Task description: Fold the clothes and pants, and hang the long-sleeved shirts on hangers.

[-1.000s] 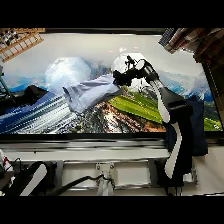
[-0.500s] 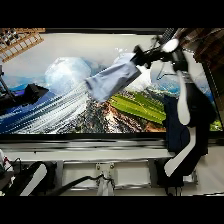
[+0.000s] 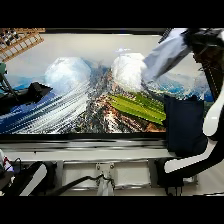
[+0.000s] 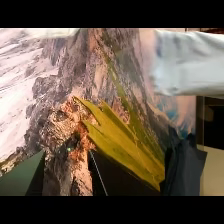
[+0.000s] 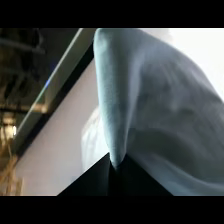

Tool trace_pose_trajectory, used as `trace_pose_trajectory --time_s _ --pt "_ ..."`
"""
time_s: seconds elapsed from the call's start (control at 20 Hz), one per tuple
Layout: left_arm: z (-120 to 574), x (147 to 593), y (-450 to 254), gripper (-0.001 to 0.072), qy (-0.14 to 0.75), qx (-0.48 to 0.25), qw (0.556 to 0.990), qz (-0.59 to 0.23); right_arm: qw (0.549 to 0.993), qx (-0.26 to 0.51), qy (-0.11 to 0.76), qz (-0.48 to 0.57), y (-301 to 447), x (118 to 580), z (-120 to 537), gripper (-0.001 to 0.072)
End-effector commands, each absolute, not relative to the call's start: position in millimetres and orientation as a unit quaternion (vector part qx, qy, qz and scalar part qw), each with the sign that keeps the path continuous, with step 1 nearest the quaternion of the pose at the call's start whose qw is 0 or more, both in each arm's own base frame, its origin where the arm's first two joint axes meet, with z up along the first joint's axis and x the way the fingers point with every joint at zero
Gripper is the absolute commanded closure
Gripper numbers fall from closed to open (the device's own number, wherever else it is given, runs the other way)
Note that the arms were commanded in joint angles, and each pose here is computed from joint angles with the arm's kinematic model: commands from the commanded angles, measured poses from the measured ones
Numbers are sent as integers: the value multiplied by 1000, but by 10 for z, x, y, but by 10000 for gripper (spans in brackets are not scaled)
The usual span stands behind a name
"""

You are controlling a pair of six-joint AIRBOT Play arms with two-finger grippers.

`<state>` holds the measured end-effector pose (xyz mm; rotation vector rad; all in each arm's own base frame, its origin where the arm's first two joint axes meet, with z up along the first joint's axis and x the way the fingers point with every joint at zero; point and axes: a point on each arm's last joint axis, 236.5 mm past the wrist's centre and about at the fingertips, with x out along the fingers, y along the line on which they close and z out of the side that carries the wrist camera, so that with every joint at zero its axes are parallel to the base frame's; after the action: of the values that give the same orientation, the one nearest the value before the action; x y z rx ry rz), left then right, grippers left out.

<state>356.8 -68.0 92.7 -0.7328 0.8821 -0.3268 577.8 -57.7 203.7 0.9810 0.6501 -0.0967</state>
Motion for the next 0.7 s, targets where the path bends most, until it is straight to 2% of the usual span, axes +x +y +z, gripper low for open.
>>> trace_pose_trajectory --time_s 0.0,0.45,0.65 --pt "941 3593 -722 417 411 -343 830 -157 828 485 262 -103 -1083 5631 2257 691" --pt "963 3648 -686 417 400 -343 837 -149 765 551 217 -254 -1622 5408 2140 692" --pt "983 3695 -658 417 390 -344 842 -143 725 552 204 -357 -1811 5071 2062 692"
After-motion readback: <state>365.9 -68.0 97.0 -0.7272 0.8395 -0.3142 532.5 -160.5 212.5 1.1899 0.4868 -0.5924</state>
